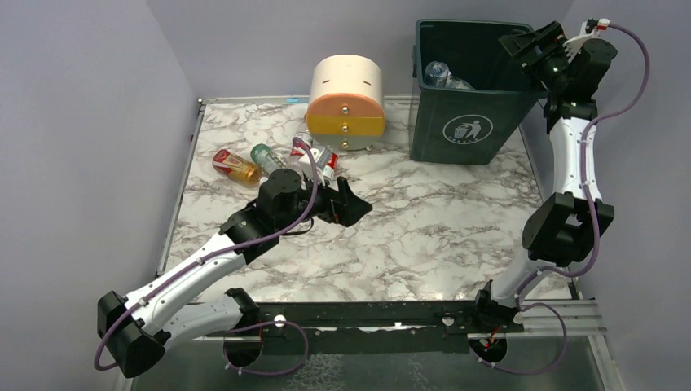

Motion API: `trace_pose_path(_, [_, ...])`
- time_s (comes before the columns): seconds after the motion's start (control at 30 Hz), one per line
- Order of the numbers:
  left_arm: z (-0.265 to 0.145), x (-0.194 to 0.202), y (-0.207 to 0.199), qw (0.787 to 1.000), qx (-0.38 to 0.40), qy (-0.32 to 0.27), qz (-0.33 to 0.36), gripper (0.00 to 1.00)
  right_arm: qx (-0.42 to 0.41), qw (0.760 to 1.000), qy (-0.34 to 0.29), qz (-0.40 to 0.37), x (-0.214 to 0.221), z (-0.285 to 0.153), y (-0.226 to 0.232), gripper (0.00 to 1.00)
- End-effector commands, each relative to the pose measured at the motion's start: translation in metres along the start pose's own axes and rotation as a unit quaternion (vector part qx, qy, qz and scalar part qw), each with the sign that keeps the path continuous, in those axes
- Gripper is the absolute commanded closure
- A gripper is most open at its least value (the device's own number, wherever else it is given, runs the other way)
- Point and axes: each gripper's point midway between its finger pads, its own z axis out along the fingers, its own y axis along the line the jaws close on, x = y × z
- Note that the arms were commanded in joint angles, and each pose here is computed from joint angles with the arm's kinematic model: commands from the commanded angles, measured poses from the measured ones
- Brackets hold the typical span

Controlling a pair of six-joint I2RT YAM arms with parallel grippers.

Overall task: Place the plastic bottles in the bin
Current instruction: Place the plastic bottle in the trash bin.

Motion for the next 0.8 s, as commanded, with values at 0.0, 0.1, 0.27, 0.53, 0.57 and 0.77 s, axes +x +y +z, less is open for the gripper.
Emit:
trace_pose_path(0.0, [0.002,-0.007,-0.007,1.0,0.01,-0.007,0.011,0.01,-0.113,0.992,-0.021,-0.056,-0.021,-0.039,0.088,0.0])
trace_pose_path(0.1, [0.005,-0.005,-0.004,1.0,0.007,-0.002,0.013,0.01,-0.16,0.986,0.001,-0.057,-0.006,-0.055,0.116,0.0])
trace_pose_path(0.27, [0.007,0.0,0.001,1.0,-0.002,0.003,0.014,0.01,-0.208,0.976,0.048,-0.052,0.041,-0.085,0.143,0.0])
trace_pose_path(0.53, [0.006,0.009,0.013,1.0,-0.024,0.013,0.011,0.01,-0.225,0.967,0.114,-0.032,0.121,-0.136,0.151,0.01])
trace_pose_path(0.57, [0.006,0.009,0.014,0.999,-0.028,0.013,0.011,0.01,-0.224,0.966,0.123,-0.029,0.131,-0.141,0.151,0.01])
trace_pose_path(0.77, [0.007,0.012,0.022,0.999,-0.045,0.014,0.005,0.01,-0.204,0.963,0.174,-0.012,0.181,-0.164,0.127,0.0])
